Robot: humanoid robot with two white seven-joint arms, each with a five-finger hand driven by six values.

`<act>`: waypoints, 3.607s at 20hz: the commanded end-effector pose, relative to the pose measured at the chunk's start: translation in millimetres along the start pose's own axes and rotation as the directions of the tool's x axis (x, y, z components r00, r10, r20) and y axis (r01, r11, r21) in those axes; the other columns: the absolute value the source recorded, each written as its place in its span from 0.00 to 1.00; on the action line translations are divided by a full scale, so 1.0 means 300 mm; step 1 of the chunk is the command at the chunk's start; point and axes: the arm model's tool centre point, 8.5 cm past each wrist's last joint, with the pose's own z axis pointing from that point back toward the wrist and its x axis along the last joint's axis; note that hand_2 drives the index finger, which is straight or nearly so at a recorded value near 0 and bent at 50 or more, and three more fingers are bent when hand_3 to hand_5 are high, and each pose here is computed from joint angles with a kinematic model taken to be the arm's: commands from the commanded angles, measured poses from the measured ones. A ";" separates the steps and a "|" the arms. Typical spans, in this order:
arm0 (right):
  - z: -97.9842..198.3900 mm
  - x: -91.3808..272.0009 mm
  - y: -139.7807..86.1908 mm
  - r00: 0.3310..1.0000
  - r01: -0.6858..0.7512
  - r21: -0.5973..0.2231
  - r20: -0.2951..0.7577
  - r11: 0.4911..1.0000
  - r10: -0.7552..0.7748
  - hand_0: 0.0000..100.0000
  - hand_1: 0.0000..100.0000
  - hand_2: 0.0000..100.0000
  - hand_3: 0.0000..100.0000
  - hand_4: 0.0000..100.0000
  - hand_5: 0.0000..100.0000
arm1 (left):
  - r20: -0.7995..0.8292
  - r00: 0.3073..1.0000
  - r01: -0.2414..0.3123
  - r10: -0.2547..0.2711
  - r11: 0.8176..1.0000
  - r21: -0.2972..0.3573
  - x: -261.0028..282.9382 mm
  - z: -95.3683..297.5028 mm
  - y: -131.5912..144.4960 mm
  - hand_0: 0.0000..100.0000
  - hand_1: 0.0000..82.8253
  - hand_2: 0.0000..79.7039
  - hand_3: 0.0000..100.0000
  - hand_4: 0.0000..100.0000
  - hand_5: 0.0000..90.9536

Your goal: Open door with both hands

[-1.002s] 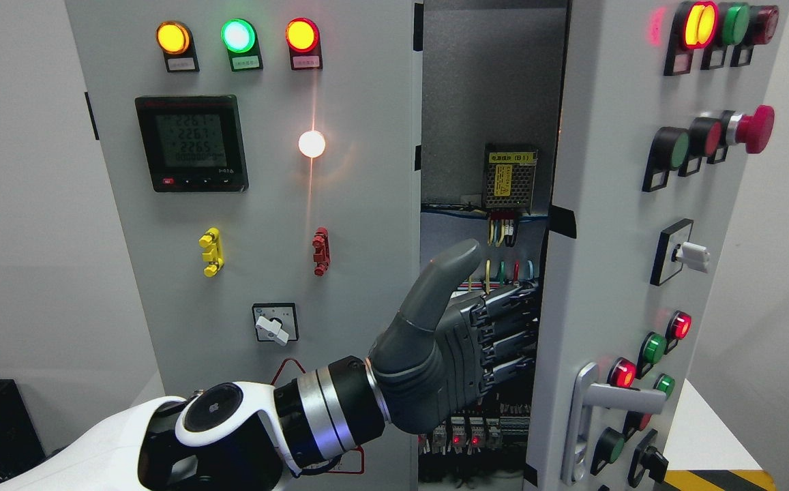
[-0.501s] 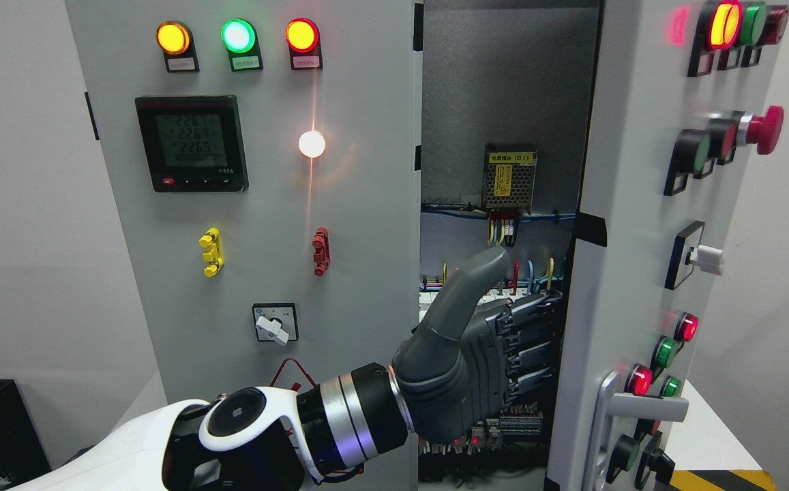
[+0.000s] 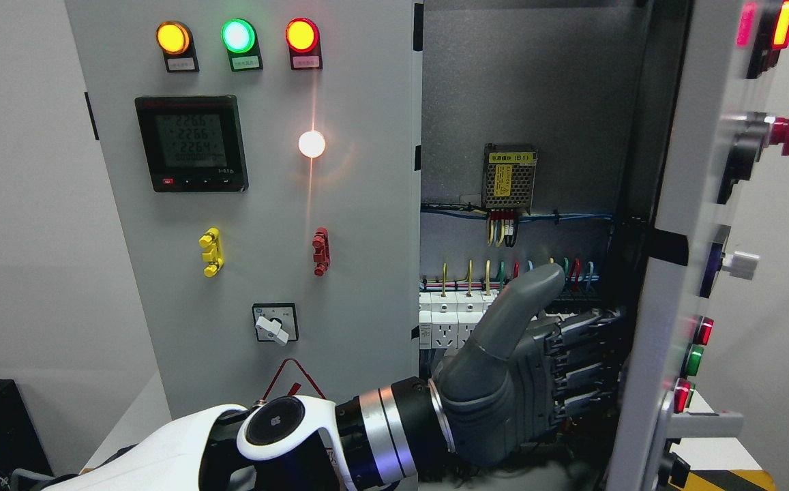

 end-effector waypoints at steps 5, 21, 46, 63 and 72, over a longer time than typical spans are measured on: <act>0.000 0.000 0.000 1.000 0.000 0.000 0.000 1.000 0.000 0.19 0.00 0.00 0.00 0.00 0.00 | -0.005 0.999 -0.053 0.053 0.995 -0.083 -0.047 -0.150 -0.077 0.00 0.00 0.00 0.00 0.00 0.00; 0.000 0.000 0.000 1.000 0.000 0.000 0.000 1.000 0.000 0.19 0.00 0.00 0.00 0.00 0.00 | -0.006 0.998 -0.067 0.067 0.989 -0.129 -0.059 -0.285 -0.134 0.00 0.00 0.00 0.00 0.00 0.00; 0.000 -0.002 0.000 1.000 0.000 0.000 -0.002 1.000 0.000 0.19 0.00 0.00 0.00 0.00 0.00 | -0.058 0.995 -0.086 0.078 0.985 -0.150 -0.129 -0.547 -0.219 0.00 0.00 0.00 0.00 0.00 0.00; 0.000 0.000 0.000 1.000 0.000 0.000 0.000 1.000 0.000 0.19 0.00 0.00 0.00 0.00 0.00 | -0.057 0.997 -0.061 0.054 0.989 -0.132 -0.135 -0.608 -0.218 0.00 0.00 0.00 0.00 0.00 0.00; 0.000 0.000 0.000 1.000 0.000 0.000 0.000 1.000 0.000 0.19 0.00 0.00 0.00 0.00 0.00 | -0.022 0.998 -0.058 0.055 0.990 -0.128 -0.082 -0.544 -0.186 0.00 0.00 0.00 0.00 0.00 0.00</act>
